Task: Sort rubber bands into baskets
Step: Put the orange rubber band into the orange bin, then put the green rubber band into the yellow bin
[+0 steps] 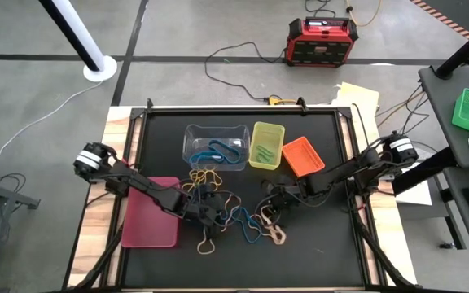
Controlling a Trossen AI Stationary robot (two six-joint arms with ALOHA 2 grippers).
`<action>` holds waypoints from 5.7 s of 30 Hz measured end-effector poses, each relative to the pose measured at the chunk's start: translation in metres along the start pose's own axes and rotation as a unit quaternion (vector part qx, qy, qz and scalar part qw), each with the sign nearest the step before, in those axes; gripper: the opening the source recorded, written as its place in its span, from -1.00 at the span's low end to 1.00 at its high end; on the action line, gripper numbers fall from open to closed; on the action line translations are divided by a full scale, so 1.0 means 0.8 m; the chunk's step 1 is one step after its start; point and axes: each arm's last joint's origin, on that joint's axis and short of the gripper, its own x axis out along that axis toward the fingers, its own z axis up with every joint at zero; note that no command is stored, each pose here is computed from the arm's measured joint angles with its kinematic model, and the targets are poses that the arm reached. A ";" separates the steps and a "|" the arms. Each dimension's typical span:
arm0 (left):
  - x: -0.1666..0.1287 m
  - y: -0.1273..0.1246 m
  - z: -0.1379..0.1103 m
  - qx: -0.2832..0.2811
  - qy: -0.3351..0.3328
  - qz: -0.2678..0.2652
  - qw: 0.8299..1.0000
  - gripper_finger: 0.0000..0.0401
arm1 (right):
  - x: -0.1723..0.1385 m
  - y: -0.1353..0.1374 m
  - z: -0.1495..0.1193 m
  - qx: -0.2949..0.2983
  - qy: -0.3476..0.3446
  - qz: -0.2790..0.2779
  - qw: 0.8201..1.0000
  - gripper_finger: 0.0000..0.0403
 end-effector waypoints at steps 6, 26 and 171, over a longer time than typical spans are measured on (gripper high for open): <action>0.010 0.000 -0.008 -0.006 0.012 0.011 1.000 -0.21 | -0.030 0.007 0.013 -0.002 0.010 -0.002 1.000 -0.95; 0.013 0.002 -0.010 -0.006 0.013 0.027 1.000 -0.21 | -0.211 -0.013 0.046 0.006 0.080 -0.318 0.945 -0.96; -0.198 0.001 0.046 0.080 -0.167 0.029 0.982 -0.21 | 0.007 -0.017 0.014 -0.103 0.124 -0.153 0.975 -0.15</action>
